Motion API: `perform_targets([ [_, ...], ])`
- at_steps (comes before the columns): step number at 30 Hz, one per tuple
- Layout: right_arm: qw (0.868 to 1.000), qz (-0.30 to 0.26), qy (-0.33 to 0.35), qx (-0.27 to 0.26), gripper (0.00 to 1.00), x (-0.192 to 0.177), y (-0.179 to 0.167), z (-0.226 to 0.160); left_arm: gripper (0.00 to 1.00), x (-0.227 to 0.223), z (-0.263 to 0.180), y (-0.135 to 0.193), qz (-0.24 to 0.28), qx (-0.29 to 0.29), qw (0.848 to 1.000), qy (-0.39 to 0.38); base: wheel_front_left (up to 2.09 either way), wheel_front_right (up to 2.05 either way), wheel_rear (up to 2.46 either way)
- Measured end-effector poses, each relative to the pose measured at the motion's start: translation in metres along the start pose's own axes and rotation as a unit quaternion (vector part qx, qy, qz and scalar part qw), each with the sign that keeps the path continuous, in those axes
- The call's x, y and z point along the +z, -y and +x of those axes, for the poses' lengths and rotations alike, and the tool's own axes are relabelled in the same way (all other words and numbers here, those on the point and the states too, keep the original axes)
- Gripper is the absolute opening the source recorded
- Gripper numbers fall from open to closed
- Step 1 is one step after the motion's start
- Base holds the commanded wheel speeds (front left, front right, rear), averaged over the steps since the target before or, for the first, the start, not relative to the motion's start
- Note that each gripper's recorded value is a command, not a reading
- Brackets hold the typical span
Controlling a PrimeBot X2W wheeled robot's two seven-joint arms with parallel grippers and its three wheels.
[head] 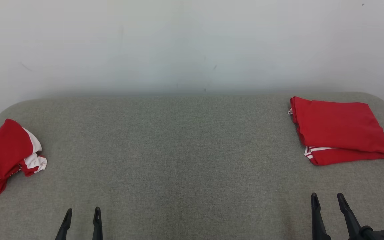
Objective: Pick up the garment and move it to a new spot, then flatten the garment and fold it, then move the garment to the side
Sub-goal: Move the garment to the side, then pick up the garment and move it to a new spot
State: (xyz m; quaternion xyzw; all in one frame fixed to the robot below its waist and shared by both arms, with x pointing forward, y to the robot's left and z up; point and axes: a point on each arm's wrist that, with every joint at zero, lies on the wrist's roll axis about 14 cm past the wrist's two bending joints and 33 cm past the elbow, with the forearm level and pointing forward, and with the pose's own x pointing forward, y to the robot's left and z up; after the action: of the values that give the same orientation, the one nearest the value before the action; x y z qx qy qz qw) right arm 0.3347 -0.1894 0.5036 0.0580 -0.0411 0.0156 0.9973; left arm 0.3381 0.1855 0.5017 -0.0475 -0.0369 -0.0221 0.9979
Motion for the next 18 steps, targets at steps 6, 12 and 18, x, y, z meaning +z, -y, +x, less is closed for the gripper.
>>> perform_targets([
  [6,1.000,0.006,0.000,0.003,1.00,-0.0004,-0.0027,-0.0001,1.00,-0.0009,-0.0024,0.0004,0.000,0.000,1.000,-0.001,0.00,0.00,0.00],
  [12,1.000,0.009,0.001,0.005,1.00,-0.0001,-0.0043,-0.0003,1.00,-0.0035,-0.0068,-0.0004,-0.001,0.002,1.000,-0.006,0.00,0.00,0.00],
  [18,1.000,0.011,-0.001,0.002,1.00,-0.0014,-0.0025,-0.0017,1.00,-0.0022,-0.0072,-0.0004,-0.001,0.002,1.000,-0.004,0.00,0.00,0.00],
])
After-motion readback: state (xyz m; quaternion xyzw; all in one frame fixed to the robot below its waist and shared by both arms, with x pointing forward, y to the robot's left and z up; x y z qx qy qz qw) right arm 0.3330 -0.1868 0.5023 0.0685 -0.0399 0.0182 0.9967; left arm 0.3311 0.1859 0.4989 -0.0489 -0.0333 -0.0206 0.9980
